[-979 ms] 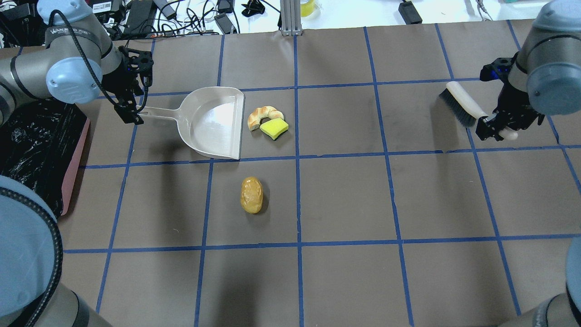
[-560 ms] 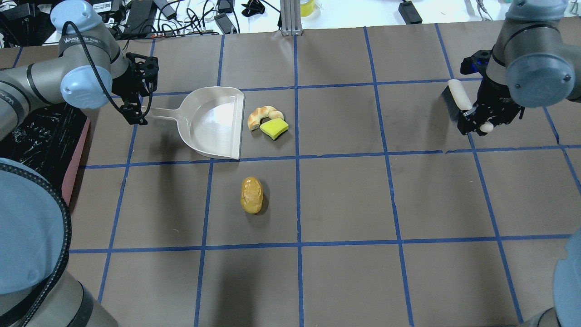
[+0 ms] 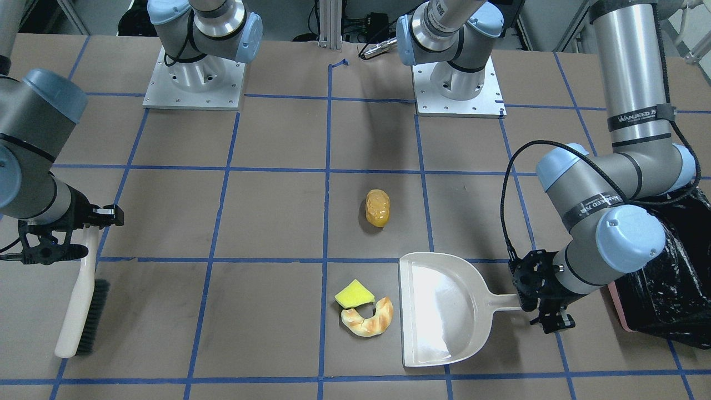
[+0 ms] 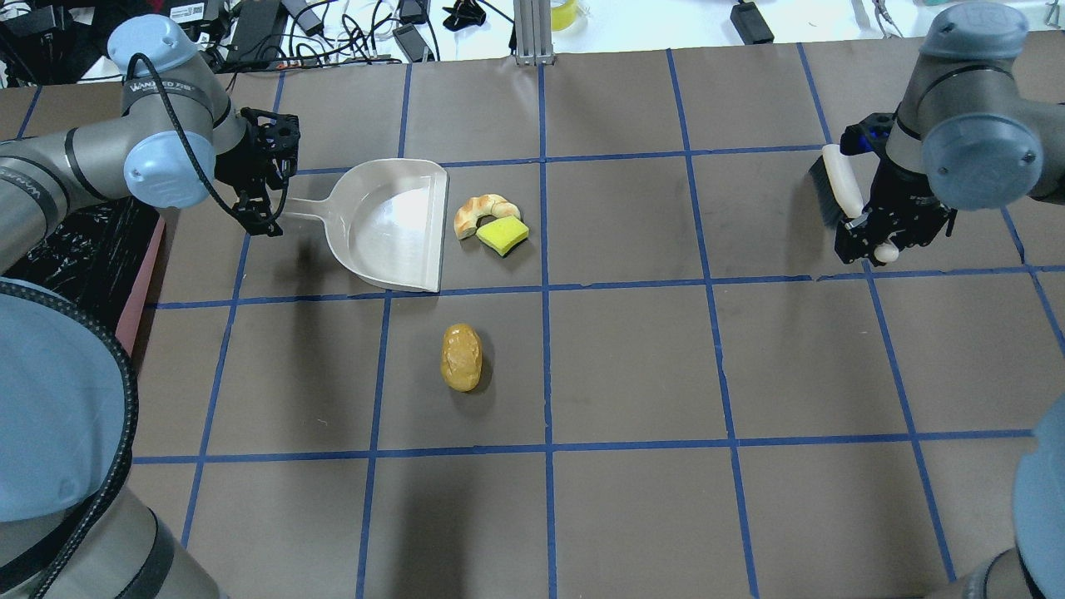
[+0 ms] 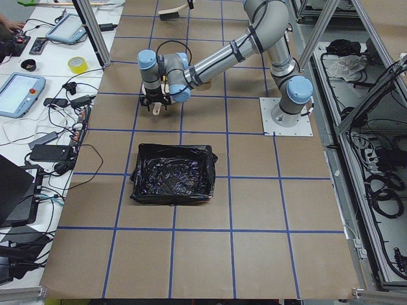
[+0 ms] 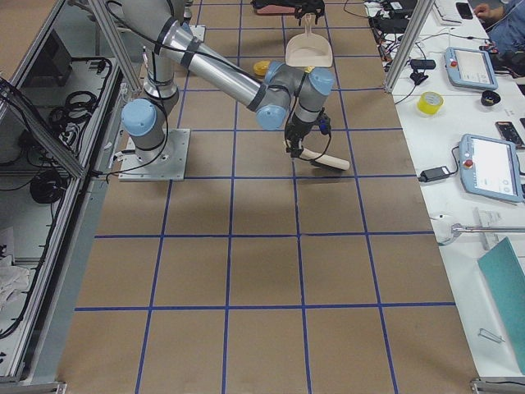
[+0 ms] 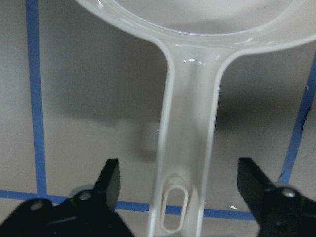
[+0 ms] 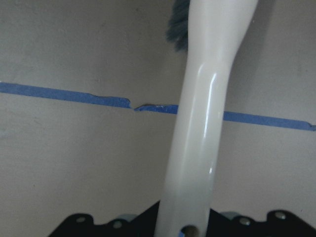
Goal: Sweep and dump trash into bin
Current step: 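Lift the white brush with the right gripper and hold the dustpan steady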
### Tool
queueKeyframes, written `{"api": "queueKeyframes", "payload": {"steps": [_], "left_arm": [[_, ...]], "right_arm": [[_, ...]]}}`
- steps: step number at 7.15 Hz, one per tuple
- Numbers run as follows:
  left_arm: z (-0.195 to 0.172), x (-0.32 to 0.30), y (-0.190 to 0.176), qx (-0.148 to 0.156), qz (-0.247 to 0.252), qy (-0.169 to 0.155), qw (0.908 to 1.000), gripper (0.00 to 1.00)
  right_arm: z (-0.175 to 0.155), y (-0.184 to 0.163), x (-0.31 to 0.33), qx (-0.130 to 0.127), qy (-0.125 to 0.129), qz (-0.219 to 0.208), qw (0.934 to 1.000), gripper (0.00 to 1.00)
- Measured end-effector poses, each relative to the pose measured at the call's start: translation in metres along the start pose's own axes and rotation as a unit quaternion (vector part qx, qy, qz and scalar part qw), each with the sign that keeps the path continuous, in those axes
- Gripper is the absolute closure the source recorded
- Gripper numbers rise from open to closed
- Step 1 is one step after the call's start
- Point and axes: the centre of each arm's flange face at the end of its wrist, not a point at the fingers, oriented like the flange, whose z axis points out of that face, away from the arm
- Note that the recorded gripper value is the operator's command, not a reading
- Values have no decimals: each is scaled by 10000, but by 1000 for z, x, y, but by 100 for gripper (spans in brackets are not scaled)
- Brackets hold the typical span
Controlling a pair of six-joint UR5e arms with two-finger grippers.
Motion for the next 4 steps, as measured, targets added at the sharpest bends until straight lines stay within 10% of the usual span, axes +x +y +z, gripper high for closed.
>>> {"api": "queueKeyframes", "payload": {"steps": [4], "left_arm": [[-3, -2, -5, 17, -7, -68, 10000, 43]], "right_arm": [[37, 13, 0, -286, -334, 117, 9990, 77]]}}
